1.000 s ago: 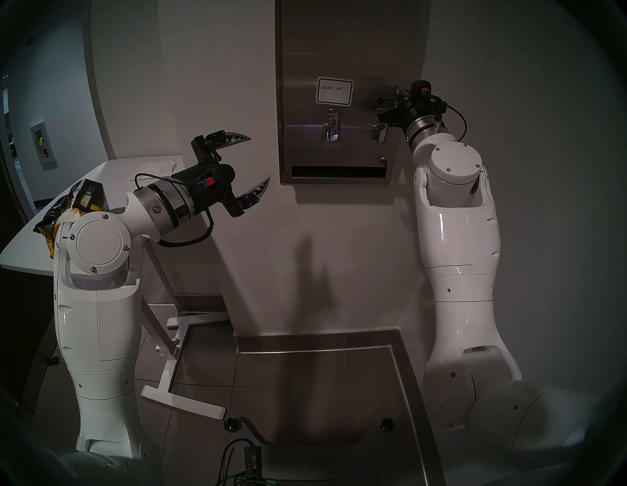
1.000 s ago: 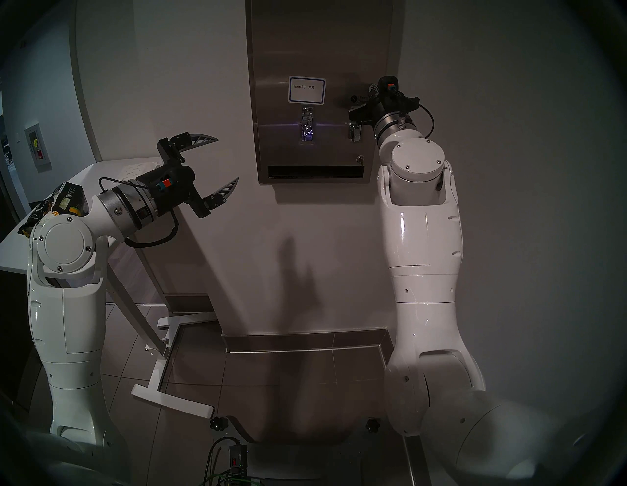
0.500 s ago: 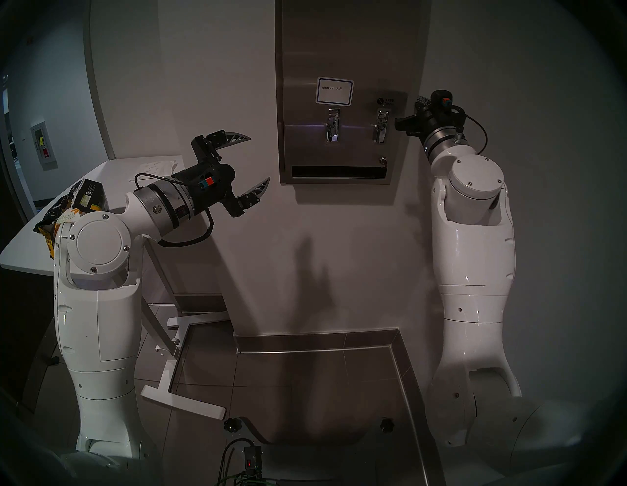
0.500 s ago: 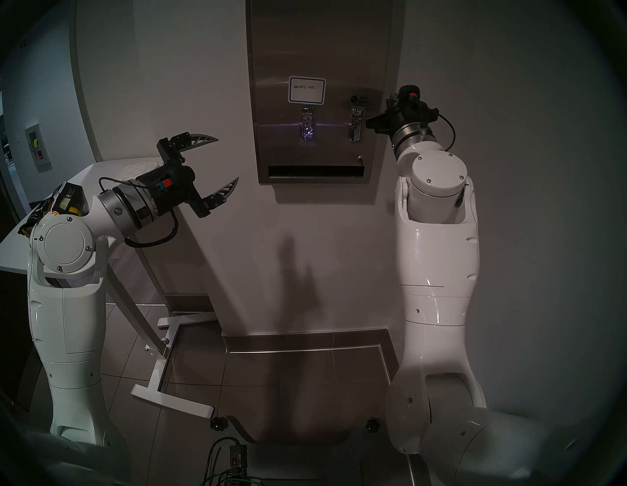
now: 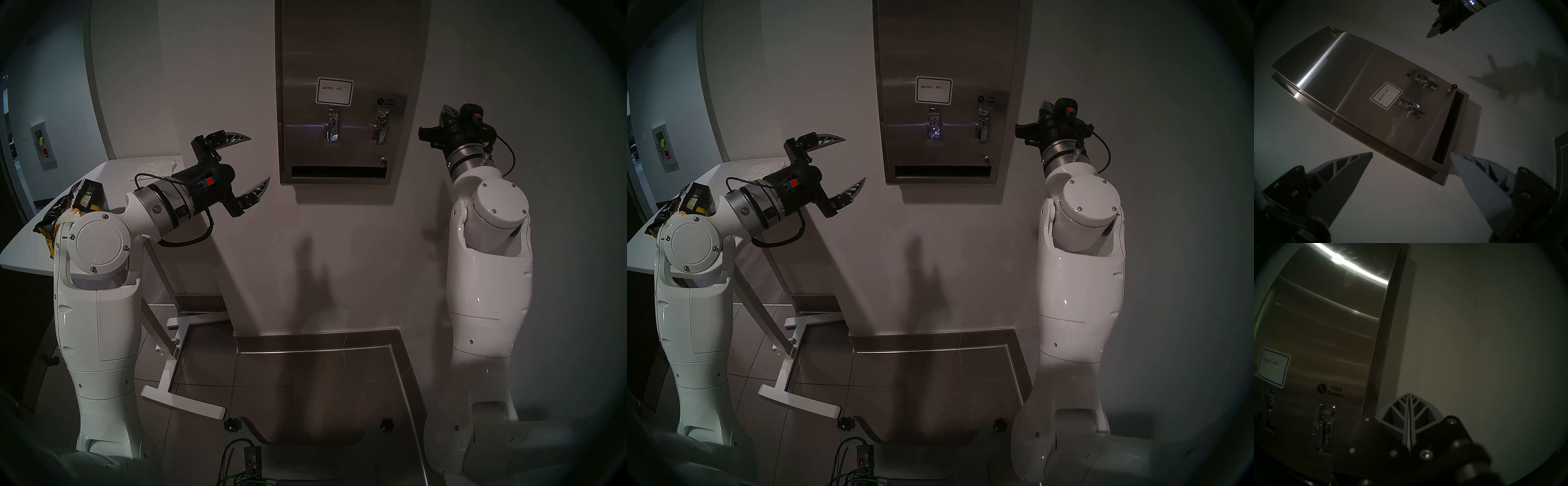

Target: Open the dispenser door, put the pads inside, close the door

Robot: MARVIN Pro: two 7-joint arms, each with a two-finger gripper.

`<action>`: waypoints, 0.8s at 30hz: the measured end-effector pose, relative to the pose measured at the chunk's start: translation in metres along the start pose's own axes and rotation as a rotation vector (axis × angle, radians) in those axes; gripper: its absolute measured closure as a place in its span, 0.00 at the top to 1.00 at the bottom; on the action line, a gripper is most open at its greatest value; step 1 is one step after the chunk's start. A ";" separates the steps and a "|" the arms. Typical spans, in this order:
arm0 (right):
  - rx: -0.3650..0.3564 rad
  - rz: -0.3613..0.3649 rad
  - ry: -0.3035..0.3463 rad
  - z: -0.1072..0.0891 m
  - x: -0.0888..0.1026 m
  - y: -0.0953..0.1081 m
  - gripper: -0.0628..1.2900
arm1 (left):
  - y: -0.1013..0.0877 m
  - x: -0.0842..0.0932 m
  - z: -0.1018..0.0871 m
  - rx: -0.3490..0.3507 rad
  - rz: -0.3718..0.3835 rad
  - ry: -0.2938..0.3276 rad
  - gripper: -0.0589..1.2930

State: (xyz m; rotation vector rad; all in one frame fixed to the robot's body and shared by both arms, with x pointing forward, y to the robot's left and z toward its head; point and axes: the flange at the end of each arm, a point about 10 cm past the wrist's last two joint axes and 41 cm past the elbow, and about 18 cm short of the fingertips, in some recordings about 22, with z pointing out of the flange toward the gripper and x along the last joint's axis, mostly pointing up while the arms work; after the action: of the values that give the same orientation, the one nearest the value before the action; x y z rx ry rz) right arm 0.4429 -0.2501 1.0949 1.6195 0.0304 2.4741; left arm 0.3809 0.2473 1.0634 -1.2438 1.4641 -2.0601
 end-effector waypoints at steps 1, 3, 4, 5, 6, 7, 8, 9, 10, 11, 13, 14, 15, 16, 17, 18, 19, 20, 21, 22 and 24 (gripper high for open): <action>-0.006 0.004 -0.006 -0.004 -0.003 0.001 0.02 | 0.000 0.000 0.000 0.000 0.000 0.000 0.96; -0.012 0.010 -0.014 -0.010 -0.006 0.001 0.02 | 0.000 0.000 0.000 0.000 0.000 0.000 0.96; -0.017 0.014 -0.021 -0.013 -0.009 0.001 0.02 | 0.000 0.000 0.000 0.000 0.000 0.000 0.96; -0.022 0.019 -0.027 -0.017 -0.012 0.002 0.02 | 0.000 0.000 0.000 0.000 0.000 0.000 0.96; -0.028 0.023 -0.033 -0.021 -0.014 0.002 0.02 | 0.000 0.000 0.000 0.000 0.000 0.000 0.96; -0.031 0.026 -0.036 -0.023 -0.016 0.002 0.02 | 0.000 0.000 0.000 0.000 0.000 0.000 0.96; -0.036 0.030 -0.041 -0.026 -0.018 0.002 0.02 | 0.000 0.000 0.000 0.000 0.000 0.000 0.96; -0.040 0.034 -0.045 -0.029 -0.020 0.002 0.02 | 0.000 0.000 0.000 0.000 0.000 0.000 0.96; -0.043 0.037 -0.047 -0.031 -0.021 0.002 0.02 | 0.000 0.000 0.000 0.000 0.000 0.000 0.96; -0.048 0.042 -0.050 -0.034 -0.023 0.002 0.02 | 0.000 0.000 0.000 0.000 0.000 0.000 0.96; -0.057 0.048 -0.053 -0.038 -0.025 0.001 0.02 | 0.000 0.000 0.000 0.000 0.000 0.000 0.96; -0.061 0.050 -0.052 -0.040 -0.026 0.001 0.02 | 0.000 0.000 0.000 0.000 0.000 0.000 0.96; -0.063 0.052 -0.052 -0.041 -0.027 0.001 0.02 | 0.000 0.000 0.000 0.000 0.000 0.000 0.96; -0.066 0.055 -0.052 -0.043 -0.028 0.000 0.02 | 0.000 0.000 0.000 0.000 0.000 0.000 0.96; -0.069 0.057 -0.052 -0.044 -0.028 0.000 0.02 | 0.000 0.000 0.000 0.000 0.000 0.000 0.96; -0.070 0.058 -0.052 -0.045 -0.029 -0.001 0.02 | 0.000 0.000 0.000 0.000 0.000 0.000 0.96; -0.072 0.059 -0.052 -0.046 -0.029 -0.001 0.02 | 0.000 0.000 0.000 0.000 0.000 0.000 0.96; -0.074 0.061 -0.052 -0.047 -0.030 -0.002 0.02 | 0.000 0.000 0.000 0.000 0.000 0.000 0.96; -0.075 0.062 -0.052 -0.047 -0.030 -0.002 0.02 | 0.000 0.000 0.000 0.000 0.000 0.000 0.96; -0.076 0.063 -0.052 -0.048 -0.031 -0.002 0.02 | 0.000 0.000 0.000 0.000 0.000 0.000 0.96; -0.078 0.064 -0.053 -0.049 -0.032 -0.003 0.02 | 0.000 0.000 0.000 0.000 0.000 0.000 0.96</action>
State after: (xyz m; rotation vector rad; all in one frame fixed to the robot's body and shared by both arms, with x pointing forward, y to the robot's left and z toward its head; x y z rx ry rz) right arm 0.4111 -0.2488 1.0460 1.6775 -0.1259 2.4447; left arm 0.3809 0.2473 1.0635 -1.2438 1.4641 -2.0602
